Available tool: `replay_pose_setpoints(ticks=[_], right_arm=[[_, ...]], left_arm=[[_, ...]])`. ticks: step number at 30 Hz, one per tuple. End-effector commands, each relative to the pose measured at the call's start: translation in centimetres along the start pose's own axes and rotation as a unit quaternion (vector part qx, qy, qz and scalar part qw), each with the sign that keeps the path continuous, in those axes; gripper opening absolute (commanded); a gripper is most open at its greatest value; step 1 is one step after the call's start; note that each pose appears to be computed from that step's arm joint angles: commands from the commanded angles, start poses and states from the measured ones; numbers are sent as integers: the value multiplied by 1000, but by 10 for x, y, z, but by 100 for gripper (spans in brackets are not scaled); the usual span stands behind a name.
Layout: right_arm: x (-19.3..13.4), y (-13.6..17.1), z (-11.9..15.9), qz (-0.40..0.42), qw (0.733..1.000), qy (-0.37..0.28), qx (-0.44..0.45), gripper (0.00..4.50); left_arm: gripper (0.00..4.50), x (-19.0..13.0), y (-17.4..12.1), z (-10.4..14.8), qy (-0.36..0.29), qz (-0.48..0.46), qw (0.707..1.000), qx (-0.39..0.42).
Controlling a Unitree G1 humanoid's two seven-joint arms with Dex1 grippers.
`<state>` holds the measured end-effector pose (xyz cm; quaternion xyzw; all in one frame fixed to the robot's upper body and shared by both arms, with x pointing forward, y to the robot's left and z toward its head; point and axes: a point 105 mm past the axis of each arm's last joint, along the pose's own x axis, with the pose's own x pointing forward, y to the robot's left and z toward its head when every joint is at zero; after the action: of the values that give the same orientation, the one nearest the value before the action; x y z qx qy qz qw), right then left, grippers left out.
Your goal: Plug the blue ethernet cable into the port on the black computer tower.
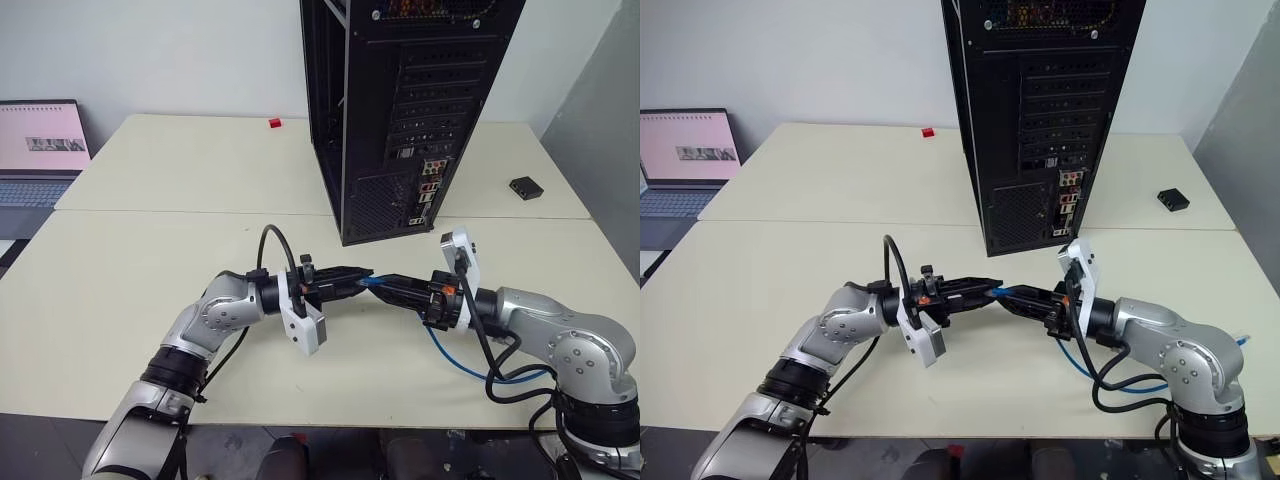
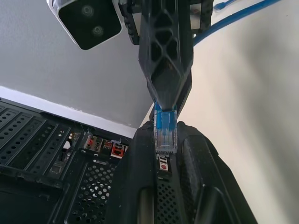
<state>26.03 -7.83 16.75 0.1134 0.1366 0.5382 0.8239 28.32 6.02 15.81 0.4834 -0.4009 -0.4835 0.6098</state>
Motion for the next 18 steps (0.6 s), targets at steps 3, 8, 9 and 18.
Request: replay_pose_setpoints(ticks=[3,8,9,18], right_arm=[[-1,6,11,14,1000,-13,-17,3],[-2,6,11,15,1000,-10,-17,3],[-2,6,11,15,1000,-8,-17,3],[-6,0,16,-11,999,-12,-48,3]], left_arm=[[30,3,10,10,-22,20,999,19],[86,1,11,13,-31,34,999,-7],[101,1,11,12,-31,36,999,-15],[280,-4,8,0,3,35,996,-87]])
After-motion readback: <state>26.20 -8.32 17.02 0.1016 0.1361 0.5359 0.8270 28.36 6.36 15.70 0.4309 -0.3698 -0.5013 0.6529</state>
